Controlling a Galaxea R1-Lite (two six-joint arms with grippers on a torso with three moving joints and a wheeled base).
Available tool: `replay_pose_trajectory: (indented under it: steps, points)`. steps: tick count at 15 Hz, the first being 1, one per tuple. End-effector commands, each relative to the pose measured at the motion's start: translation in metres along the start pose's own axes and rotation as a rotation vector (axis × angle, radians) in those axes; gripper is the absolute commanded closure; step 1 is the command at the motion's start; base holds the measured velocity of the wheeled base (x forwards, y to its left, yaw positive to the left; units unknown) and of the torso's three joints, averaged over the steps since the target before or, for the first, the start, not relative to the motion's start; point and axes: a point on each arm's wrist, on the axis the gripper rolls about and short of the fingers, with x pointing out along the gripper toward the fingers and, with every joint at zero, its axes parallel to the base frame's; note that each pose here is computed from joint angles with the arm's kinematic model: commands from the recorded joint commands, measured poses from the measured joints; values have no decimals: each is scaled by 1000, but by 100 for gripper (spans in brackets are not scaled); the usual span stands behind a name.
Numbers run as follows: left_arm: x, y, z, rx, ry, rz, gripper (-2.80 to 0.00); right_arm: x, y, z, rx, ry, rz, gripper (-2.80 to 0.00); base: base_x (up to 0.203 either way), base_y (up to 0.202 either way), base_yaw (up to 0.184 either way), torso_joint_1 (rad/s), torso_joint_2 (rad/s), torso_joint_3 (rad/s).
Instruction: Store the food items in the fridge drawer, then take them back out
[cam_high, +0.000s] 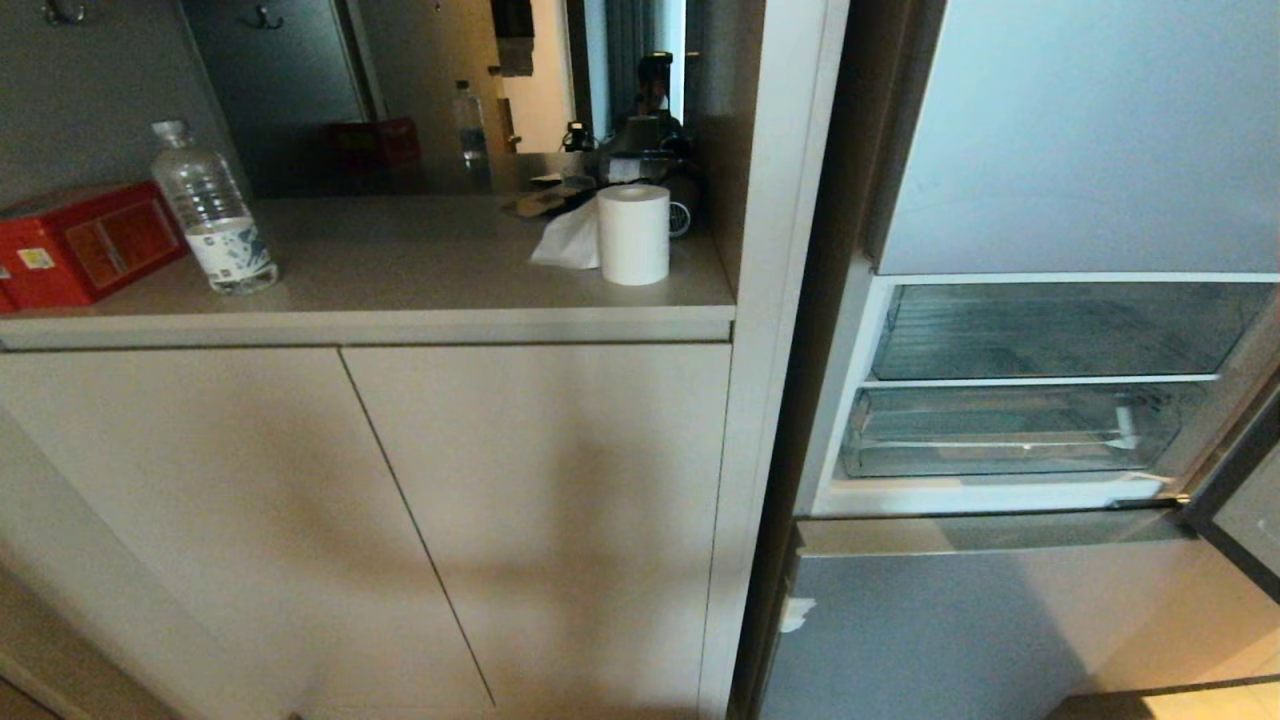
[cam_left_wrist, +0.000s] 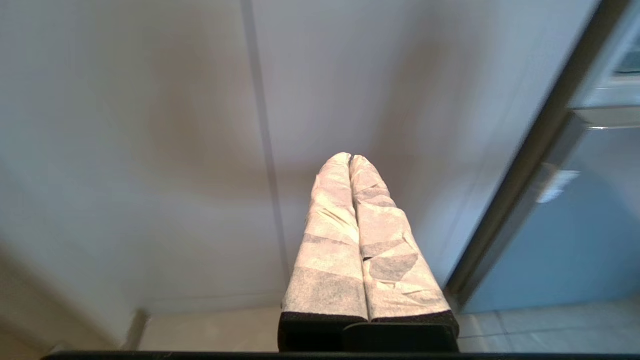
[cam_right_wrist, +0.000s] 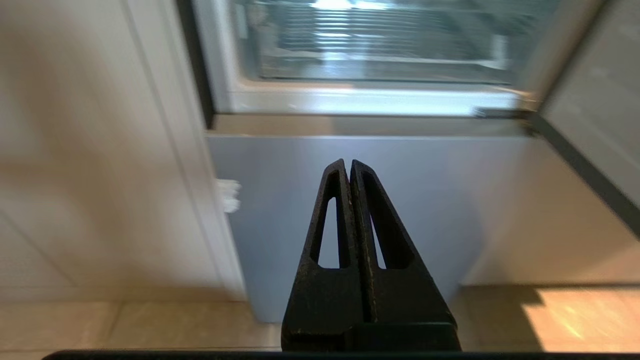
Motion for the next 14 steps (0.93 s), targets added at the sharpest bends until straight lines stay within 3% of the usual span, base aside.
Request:
replay_pose_trajectory:
  steps: [1,4,14]
  points:
    - [0,0,0,0,0,1,0,0,0,0,6,4,0,0,4,-1,77,-2,2,2]
    - [0,0,0,1,0,1,0,0,0,0,11,3,1,0,0,0,0,-23,44,24]
    - [0,0,0,0,0,1,0,0,0,0,31,0,-2,0,0,0,0,-168,342,171]
